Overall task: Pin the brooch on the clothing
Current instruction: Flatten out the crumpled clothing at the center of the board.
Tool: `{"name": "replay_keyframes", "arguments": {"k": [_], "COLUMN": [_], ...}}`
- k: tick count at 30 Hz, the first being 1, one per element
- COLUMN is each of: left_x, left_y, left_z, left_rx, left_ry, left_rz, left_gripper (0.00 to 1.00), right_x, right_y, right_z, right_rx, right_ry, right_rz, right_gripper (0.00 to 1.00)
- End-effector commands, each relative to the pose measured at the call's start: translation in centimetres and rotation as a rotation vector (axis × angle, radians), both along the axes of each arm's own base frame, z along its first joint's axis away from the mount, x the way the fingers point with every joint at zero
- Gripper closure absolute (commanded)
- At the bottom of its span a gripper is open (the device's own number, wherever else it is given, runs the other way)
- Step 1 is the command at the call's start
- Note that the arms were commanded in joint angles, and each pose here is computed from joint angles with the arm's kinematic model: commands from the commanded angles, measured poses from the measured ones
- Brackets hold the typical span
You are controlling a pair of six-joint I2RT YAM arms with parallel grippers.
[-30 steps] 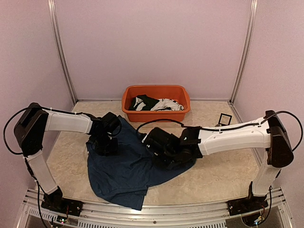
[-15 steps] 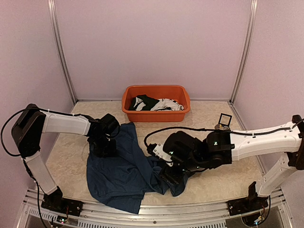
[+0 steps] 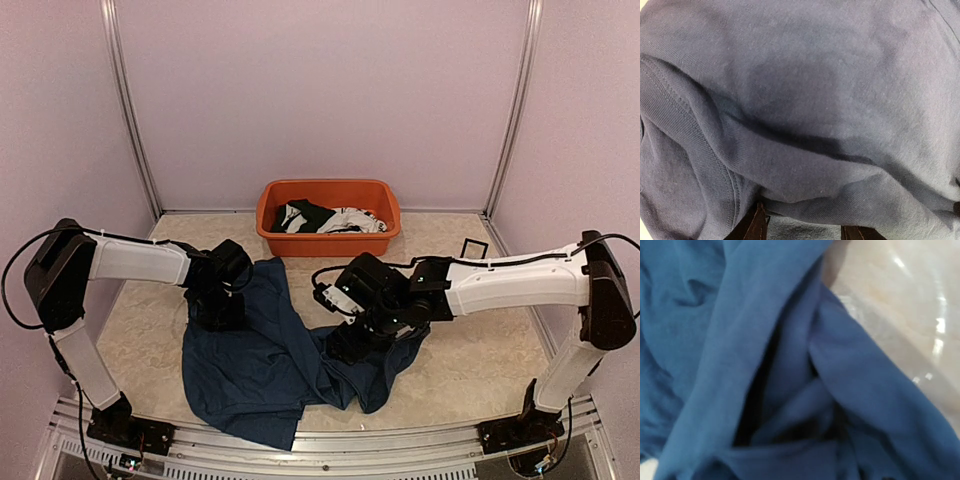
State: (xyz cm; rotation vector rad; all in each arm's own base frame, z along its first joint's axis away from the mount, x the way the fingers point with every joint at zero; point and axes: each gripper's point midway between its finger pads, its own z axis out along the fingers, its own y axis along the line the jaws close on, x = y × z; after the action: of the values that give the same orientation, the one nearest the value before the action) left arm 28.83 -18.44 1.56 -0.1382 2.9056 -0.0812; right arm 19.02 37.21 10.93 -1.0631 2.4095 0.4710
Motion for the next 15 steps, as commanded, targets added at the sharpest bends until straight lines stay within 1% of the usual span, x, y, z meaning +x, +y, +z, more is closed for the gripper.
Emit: {"name": "replay_keyframes", "arguments": {"k": [1, 6, 9, 11, 15], "left_x": [-1.9, -1.9, -1.9, -1.9, -1.9], "left_y": [1.0, 0.9, 0.8, 0.8, 0.8], "left_z": [-1.5, -1.7, -1.8, -1.8, -1.7], "left_rx": [0.051, 0.055, 0.06, 0.061, 0.061], "left_ry": [0.072, 0.074, 0.075, 0.074, 0.07], "left_rz": [-0.002, -0.007, -0.013, -0.016, -0.016], "left_gripper": [0.53, 0.53, 0.53, 0.53, 0.53], "right_x": [-0.7, -1.3, -1.0, -1.1, -1.7], "right_y": [1.7, 3.3, 3.3, 3.1, 2.6], "right_z": [-0.1, 0.3, -0.8, -2.0, -3.7], "right_rx": [-0.002, 0.06, 0.013, -0.026, -0.053], "right_ry": [0.07, 0.119, 0.126, 0.139, 0.178], "right_rz": [0.027, 0.05, 0.034, 0.036, 0.035], "right_gripper": [0.32, 0.29, 0.31, 0.34, 0.47]}}
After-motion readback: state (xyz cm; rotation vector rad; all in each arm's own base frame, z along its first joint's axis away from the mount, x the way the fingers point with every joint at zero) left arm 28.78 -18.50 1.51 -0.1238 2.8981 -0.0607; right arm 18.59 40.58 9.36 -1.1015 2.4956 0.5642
